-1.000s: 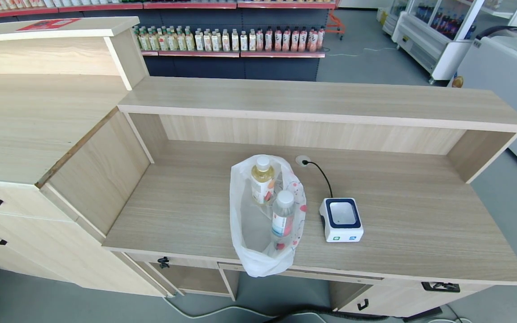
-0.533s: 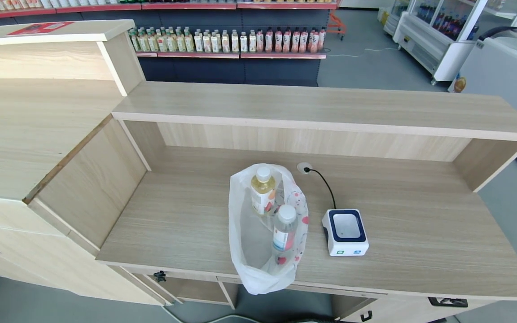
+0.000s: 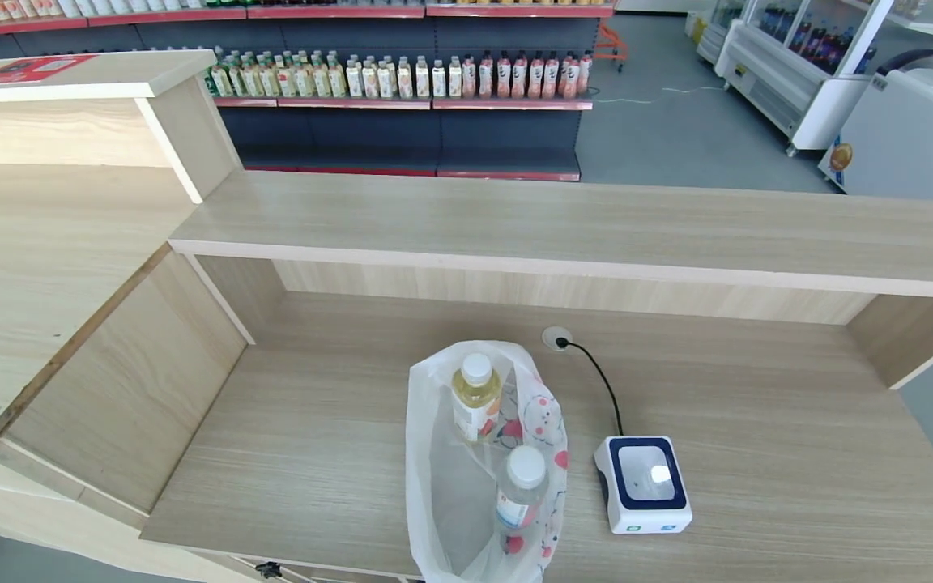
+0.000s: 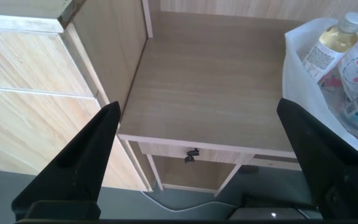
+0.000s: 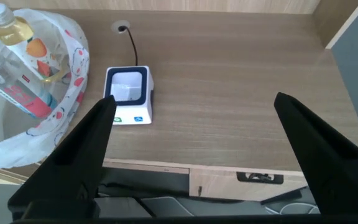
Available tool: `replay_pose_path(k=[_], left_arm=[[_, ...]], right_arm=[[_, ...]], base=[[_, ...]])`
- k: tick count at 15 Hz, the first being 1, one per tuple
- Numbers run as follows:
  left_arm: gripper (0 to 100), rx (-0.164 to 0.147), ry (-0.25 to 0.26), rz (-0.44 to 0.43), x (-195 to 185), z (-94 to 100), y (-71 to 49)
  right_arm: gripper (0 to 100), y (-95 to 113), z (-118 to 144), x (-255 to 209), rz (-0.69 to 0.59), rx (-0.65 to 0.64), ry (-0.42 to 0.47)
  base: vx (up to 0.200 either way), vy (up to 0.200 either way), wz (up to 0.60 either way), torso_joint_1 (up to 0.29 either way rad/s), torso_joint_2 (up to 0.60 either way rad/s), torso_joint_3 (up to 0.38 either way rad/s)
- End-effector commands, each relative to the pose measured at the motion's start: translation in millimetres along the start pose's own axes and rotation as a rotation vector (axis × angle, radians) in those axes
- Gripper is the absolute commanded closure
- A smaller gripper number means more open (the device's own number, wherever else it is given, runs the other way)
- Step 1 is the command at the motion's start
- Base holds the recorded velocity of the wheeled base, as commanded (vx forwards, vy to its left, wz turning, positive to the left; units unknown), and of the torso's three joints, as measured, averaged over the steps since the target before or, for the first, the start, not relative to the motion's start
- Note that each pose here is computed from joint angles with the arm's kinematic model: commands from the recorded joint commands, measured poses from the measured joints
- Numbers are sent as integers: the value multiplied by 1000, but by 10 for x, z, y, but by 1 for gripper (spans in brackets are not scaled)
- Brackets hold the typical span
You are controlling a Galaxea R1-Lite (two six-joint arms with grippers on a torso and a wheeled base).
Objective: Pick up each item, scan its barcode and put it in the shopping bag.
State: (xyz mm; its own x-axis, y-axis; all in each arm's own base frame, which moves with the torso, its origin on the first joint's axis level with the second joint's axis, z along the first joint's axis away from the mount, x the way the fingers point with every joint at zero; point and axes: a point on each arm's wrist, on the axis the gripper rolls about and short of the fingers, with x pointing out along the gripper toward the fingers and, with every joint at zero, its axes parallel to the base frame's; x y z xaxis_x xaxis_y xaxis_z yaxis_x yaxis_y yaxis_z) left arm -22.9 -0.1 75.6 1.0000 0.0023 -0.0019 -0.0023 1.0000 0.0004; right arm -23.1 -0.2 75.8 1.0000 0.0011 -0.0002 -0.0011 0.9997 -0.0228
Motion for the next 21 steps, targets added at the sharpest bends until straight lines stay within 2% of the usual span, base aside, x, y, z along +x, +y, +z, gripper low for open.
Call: replay_pose_path(k=[1, 3, 4, 21], left_arm=[[0, 0, 0, 1, 0, 0, 0], [0, 0, 0, 1, 0, 0, 0], [0, 0, 0, 1, 0, 0, 0], [0, 0, 0, 1, 0, 0, 0]], right_arm=[[0, 0, 1, 3, 1, 0, 4], [0, 0, 1, 3, 1, -6, 4], [100, 0, 1, 3, 1, -5, 4], [100, 0, 1, 2, -1, 0, 3]], base=[[0, 0, 0, 0, 0, 0], [0, 0, 0, 0, 0, 0], [0, 0, 0, 0, 0, 0], [0, 0, 0, 0, 0, 0]])
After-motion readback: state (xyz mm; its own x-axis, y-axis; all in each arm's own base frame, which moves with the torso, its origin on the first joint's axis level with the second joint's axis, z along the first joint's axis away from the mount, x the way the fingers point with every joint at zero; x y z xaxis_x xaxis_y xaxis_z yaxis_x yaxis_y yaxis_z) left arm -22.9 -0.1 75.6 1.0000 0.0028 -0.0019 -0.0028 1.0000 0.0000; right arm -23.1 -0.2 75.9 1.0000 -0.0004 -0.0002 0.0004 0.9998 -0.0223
